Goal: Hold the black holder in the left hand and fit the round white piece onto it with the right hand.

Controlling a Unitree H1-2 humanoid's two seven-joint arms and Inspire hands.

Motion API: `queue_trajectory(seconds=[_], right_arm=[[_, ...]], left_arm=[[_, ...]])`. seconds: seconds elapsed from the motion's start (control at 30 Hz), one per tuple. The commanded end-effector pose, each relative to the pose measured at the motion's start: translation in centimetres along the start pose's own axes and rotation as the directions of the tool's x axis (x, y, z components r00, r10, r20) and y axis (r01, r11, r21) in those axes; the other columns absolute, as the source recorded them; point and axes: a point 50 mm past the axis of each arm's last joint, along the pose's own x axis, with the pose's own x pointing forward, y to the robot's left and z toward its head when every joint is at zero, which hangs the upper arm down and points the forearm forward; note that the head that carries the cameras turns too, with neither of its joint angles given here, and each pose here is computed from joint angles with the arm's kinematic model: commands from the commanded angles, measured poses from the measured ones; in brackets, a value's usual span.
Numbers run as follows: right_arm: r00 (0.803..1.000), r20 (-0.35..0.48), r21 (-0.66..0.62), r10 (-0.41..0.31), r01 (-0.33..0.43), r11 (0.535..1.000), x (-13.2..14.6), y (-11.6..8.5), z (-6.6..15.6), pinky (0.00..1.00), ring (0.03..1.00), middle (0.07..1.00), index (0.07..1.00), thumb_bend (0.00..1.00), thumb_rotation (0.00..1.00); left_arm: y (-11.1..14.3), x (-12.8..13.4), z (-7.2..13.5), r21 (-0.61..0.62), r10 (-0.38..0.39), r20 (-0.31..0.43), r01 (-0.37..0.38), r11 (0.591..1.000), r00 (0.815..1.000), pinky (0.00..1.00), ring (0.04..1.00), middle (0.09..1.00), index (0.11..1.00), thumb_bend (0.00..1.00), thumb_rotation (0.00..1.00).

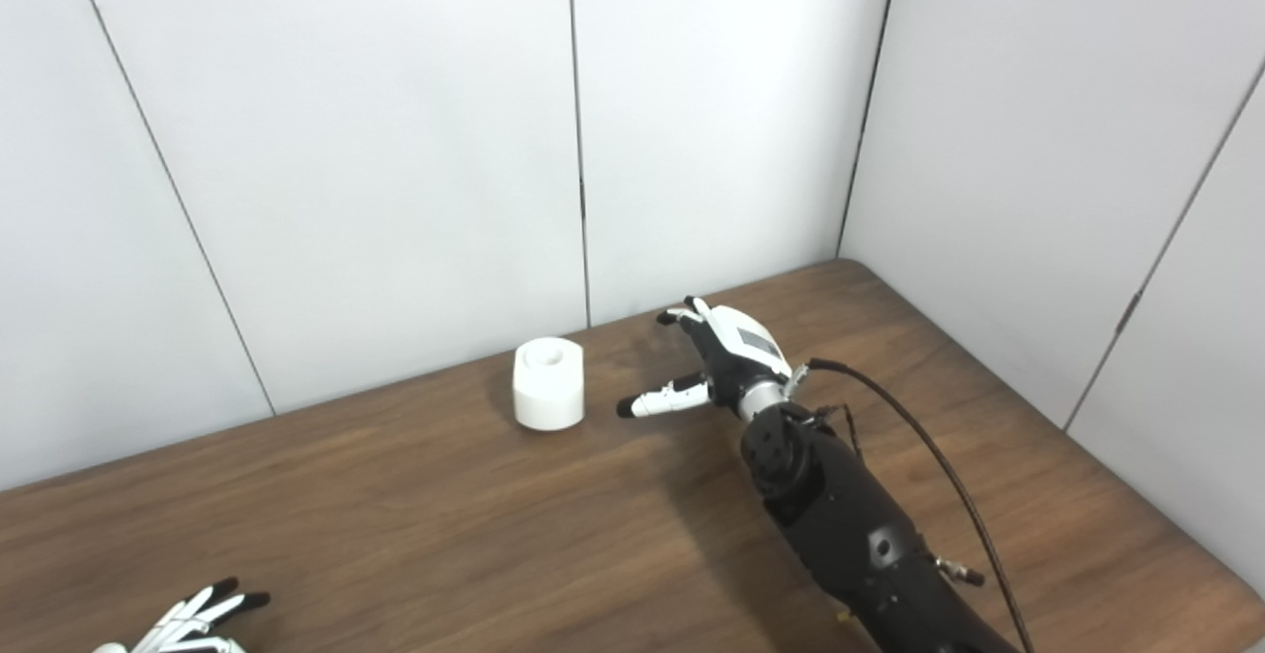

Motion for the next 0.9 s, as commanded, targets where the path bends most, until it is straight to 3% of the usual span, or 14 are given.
queue_trajectory(seconds=[0.0, 0.87], right_arm=[[0.997, 0.050, 0.001, -0.064, 0.064, 0.998, 1.0, -2.8, 1.6, 0.93, 1.000, 1.000, 0.884, 1.00, 0.50], [0.994, 0.110, 0.027, -0.025, 0.022, 0.999, 1.9, -1.8, 4.1, 0.98, 1.000, 1.000, 0.887, 1.00, 0.53]], left_arm=[[0.4, -0.8, -1.2, 0.054, -0.053, -0.057, 0.056, 0.997, 0.997, 1.00, 0.986, 0.902, 0.479, 0.51, 0.05], [-0.2, -0.8, -0.8, 0.048, -0.045, -0.057, 0.048, 0.998, 0.997, 1.00, 0.980, 0.900, 0.479, 0.51, 0.05]])
